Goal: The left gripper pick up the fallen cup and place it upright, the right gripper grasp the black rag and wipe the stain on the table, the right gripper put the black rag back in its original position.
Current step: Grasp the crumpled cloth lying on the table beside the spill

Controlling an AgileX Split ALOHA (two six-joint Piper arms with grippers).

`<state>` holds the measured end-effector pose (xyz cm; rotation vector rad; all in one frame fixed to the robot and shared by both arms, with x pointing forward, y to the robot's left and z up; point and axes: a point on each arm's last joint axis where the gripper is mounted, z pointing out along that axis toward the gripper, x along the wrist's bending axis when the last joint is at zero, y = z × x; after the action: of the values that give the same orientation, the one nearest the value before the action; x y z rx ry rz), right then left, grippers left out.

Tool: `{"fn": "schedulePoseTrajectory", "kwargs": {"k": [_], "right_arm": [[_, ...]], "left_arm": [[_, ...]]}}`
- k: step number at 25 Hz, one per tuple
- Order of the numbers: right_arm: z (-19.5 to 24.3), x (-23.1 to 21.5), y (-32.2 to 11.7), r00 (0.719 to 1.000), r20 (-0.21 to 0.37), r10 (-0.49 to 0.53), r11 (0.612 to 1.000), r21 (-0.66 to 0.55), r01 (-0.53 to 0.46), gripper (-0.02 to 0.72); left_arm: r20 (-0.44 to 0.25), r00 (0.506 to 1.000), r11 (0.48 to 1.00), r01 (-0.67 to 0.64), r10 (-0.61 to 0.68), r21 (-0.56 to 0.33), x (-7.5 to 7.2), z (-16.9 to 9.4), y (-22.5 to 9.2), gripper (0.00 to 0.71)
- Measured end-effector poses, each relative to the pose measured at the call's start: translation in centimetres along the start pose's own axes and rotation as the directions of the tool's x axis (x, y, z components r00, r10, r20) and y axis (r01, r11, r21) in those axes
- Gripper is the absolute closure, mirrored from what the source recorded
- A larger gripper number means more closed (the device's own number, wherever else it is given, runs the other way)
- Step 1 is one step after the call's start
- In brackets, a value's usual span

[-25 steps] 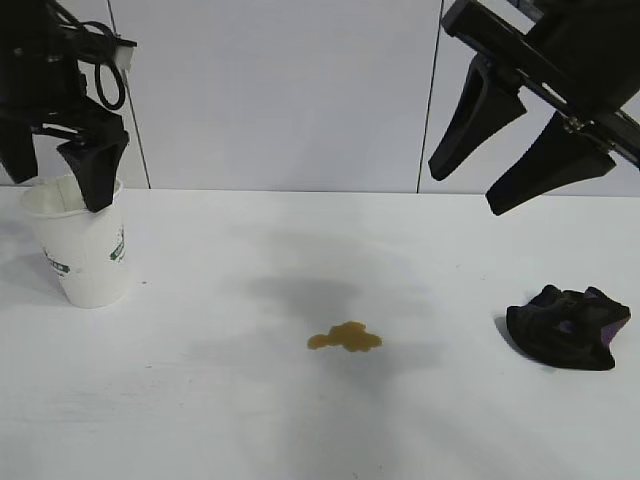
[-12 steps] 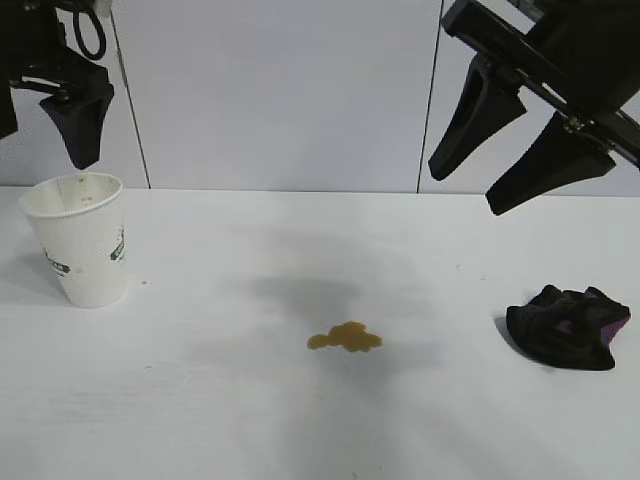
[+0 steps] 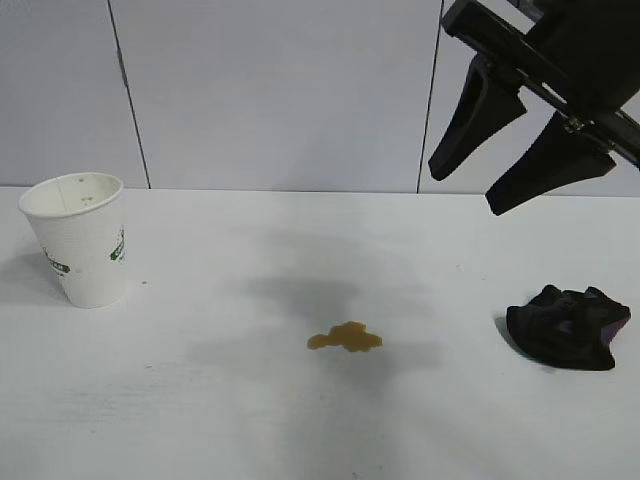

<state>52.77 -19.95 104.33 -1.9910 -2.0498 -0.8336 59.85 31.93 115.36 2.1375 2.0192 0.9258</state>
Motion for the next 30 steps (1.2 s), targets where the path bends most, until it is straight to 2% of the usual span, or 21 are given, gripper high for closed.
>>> {"fn": "schedulePoseTrajectory", "kwargs": {"k": [3, 5, 7, 11, 14, 16, 20, 23, 26, 29, 30], "right_arm": [[0.0, 0.0, 0.0, 1.0, 0.0, -0.011, 1.0, 0.0, 0.011, 0.333], [0.0, 0.0, 0.0, 1.0, 0.0, -0.012, 1.0, 0.0, 0.012, 0.333], [0.0, 0.0, 0.0, 1.0, 0.0, -0.012, 1.0, 0.0, 0.012, 0.333], [0.0, 0.0, 0.0, 1.0, 0.0, -0.012, 1.0, -0.003, 0.012, 0.333], [0.0, 0.0, 0.1, 1.0, 0.001, -0.012, 1.0, -0.008, 0.012, 0.333], [0.0, 0.0, 0.1, 1.0, 0.002, -0.013, 1.0, -0.01, 0.013, 0.333], [0.0, 0.0, 0.1, 1.0, 0.003, -0.014, 1.0, -0.014, 0.014, 0.333], [0.0, 0.0, 0.1, 1.0, 0.004, -0.017, 1.0, -0.014, 0.017, 0.333], [0.0, 0.0, 0.1, 1.0, 0.004, -0.017, 1.0, -0.014, 0.017, 0.333], [0.0, 0.0, 0.1, 1.0, 0.004, -0.017, 1.0, -0.015, 0.017, 0.333], [0.0, 0.0, 0.1, 1.0, 0.005, -0.018, 1.0, -0.015, 0.018, 0.333]], "left_arm": [[-0.048, 0.993, 0.993, 0.107, -0.11, -0.056, 4.2, -3.1, -1.7, 0.016], [-0.053, 0.983, 0.978, 0.17, -0.178, -0.12, 6.0, -6.4, -3.2, 0.016], [-0.034, 0.974, 0.957, 0.214, -0.224, -0.197, 7.0, -10.0, -4.8, 0.016], [0.073, 0.955, 0.87, 0.293, -0.289, -0.396, 7.8, -18.4, -9.8, 0.016], [0.151, 0.947, 0.779, 0.32, -0.284, -0.54, 7.8, -24.3, -14.9, 0.016], [0.193, 0.943, 0.698, 0.331, -0.271, -0.635, 7.6, -27.9, -19.0, 0.016], [0.242, 0.936, 0.543, 0.347, -0.257, -0.764, 6.8, -32.7, -26.8, 0.016], [0.258, 0.941, 0.445, 0.332, -0.221, -0.831, 5.9, -34.7, -31.7, 0.016], [0.286, 0.942, 0.372, 0.334, -0.177, -0.866, 4.5, -35.2, -36.1, 0.016], [0.312, 0.94, 0.351, 0.342, -0.14, -0.872, 2.9, -33.9, -39.2, 0.016], [0.316, 0.939, 0.361, 0.343, -0.133, -0.867, 2.3, -32.9, -40.0, 0.016]]}}
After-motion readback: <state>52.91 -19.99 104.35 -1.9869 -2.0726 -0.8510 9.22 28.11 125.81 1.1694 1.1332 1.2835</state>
